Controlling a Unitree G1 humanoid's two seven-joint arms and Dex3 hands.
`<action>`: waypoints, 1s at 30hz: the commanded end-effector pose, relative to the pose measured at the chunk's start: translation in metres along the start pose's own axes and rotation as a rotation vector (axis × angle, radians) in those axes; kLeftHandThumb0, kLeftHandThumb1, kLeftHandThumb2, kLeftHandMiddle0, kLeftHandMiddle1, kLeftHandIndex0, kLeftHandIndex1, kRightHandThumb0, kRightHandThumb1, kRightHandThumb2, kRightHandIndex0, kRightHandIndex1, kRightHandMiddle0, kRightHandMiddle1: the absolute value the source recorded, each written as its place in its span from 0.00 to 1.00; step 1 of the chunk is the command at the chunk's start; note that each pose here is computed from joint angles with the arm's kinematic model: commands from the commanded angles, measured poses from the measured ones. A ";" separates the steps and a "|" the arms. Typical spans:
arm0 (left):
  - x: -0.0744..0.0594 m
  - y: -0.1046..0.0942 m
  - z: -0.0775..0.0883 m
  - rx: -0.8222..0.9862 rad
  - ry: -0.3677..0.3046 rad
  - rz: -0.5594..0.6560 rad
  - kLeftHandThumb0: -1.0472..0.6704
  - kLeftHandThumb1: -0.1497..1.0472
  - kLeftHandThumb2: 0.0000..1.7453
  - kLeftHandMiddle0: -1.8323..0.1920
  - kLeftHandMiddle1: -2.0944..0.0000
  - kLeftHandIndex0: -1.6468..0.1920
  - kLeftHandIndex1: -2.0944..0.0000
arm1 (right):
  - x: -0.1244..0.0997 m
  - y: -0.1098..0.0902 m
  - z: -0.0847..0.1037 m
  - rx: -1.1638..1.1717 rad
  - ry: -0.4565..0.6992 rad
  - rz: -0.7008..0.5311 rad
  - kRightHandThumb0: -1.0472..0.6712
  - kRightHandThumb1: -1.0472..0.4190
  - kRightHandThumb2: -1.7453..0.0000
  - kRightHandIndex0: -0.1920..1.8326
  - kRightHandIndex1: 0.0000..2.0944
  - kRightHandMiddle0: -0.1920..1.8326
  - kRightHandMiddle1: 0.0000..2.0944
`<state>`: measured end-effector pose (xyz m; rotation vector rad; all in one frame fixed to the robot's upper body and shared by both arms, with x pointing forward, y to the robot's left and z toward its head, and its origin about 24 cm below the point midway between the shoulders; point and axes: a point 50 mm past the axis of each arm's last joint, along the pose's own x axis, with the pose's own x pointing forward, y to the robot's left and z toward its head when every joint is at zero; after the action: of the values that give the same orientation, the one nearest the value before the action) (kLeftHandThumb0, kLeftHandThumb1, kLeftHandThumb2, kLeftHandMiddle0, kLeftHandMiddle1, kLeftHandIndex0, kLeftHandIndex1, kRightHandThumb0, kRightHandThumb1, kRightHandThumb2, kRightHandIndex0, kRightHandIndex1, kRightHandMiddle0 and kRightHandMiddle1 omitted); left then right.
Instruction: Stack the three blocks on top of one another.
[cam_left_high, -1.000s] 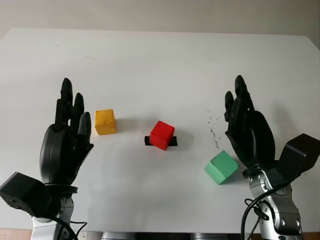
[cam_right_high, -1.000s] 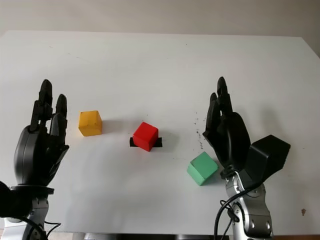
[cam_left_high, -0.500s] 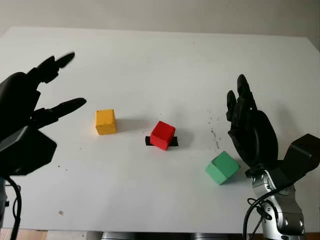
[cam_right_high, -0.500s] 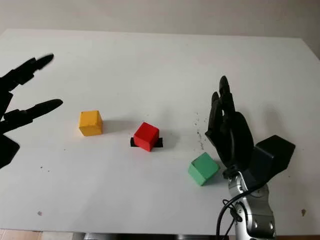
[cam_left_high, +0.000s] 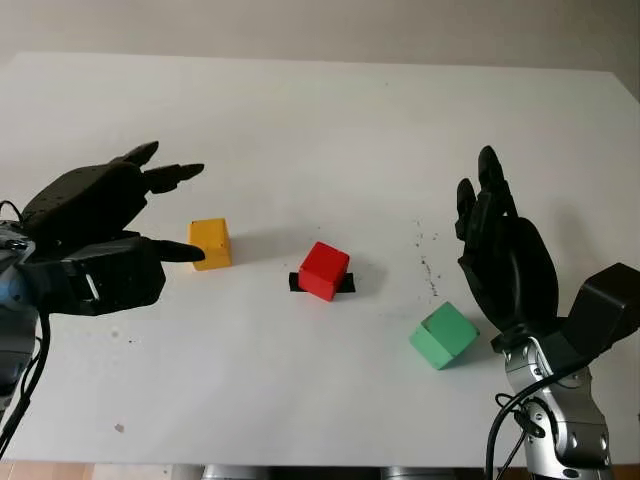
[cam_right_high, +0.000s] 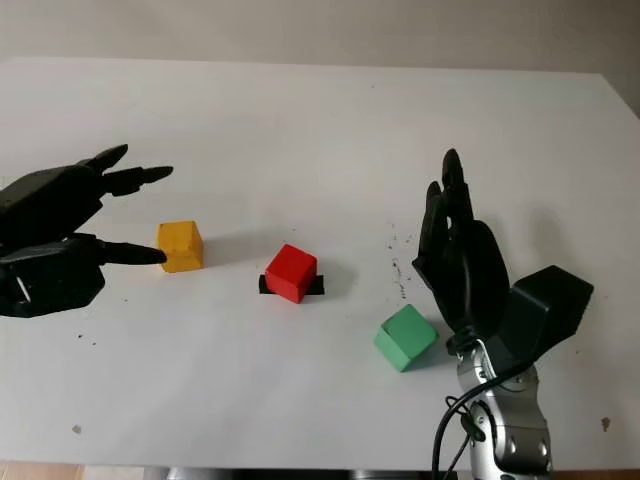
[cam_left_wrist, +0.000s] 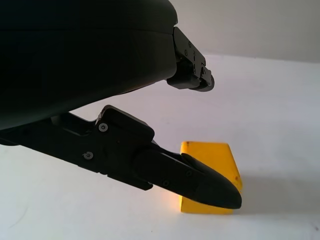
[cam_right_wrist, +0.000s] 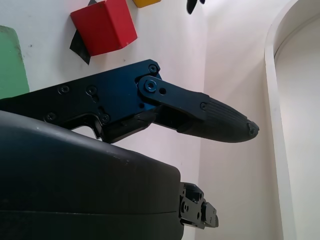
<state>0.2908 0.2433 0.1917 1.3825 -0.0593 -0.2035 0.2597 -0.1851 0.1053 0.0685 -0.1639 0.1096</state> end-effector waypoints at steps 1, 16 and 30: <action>0.005 -0.001 0.004 0.011 -0.002 -0.010 0.14 0.87 0.02 0.95 0.98 0.76 0.98 | -0.002 -0.002 0.007 -0.021 -0.032 -0.003 0.19 0.00 0.55 0.00 0.00 0.00 0.00; 0.015 -0.025 0.013 0.241 0.024 0.014 0.14 0.88 0.03 0.91 0.97 0.71 0.95 | -0.003 -0.002 0.006 -0.004 -0.027 0.004 0.17 0.00 0.57 0.00 0.00 0.00 0.00; 0.017 -0.033 0.013 0.157 -0.029 0.125 0.24 0.98 0.03 0.81 0.97 0.69 0.56 | -0.003 -0.005 0.005 0.038 -0.021 -0.003 0.19 0.00 0.59 0.00 0.00 0.00 0.00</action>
<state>0.3018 0.2185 0.1608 1.5510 -0.1936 -0.1334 0.2583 -0.1888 0.1052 0.1086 -0.1672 0.1127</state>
